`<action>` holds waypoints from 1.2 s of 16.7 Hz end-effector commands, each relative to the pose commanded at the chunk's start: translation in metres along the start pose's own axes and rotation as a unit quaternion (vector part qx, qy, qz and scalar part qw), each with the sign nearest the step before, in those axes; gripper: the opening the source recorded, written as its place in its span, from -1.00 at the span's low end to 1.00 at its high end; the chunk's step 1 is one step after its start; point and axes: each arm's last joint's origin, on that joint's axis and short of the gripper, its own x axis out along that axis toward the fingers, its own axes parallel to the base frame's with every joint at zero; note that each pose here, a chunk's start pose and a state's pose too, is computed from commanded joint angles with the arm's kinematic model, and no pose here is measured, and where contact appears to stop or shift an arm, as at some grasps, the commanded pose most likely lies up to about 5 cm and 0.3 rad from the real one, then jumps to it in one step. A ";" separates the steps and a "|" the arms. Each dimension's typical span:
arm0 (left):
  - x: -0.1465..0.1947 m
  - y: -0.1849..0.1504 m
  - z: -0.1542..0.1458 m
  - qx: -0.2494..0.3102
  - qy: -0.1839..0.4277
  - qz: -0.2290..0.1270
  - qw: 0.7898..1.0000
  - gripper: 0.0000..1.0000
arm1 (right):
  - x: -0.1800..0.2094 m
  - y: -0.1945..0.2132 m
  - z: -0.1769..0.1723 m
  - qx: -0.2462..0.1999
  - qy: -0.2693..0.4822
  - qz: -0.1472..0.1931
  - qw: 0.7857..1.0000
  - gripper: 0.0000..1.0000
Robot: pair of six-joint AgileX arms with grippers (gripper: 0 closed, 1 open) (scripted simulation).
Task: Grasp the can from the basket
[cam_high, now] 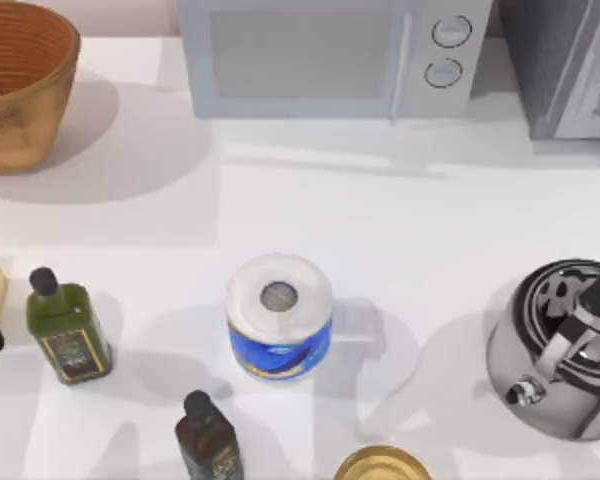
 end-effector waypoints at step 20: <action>0.327 0.052 0.117 0.004 0.453 -0.039 0.890 1.00 | 0.000 0.000 0.000 0.000 0.000 0.000 1.000 1.00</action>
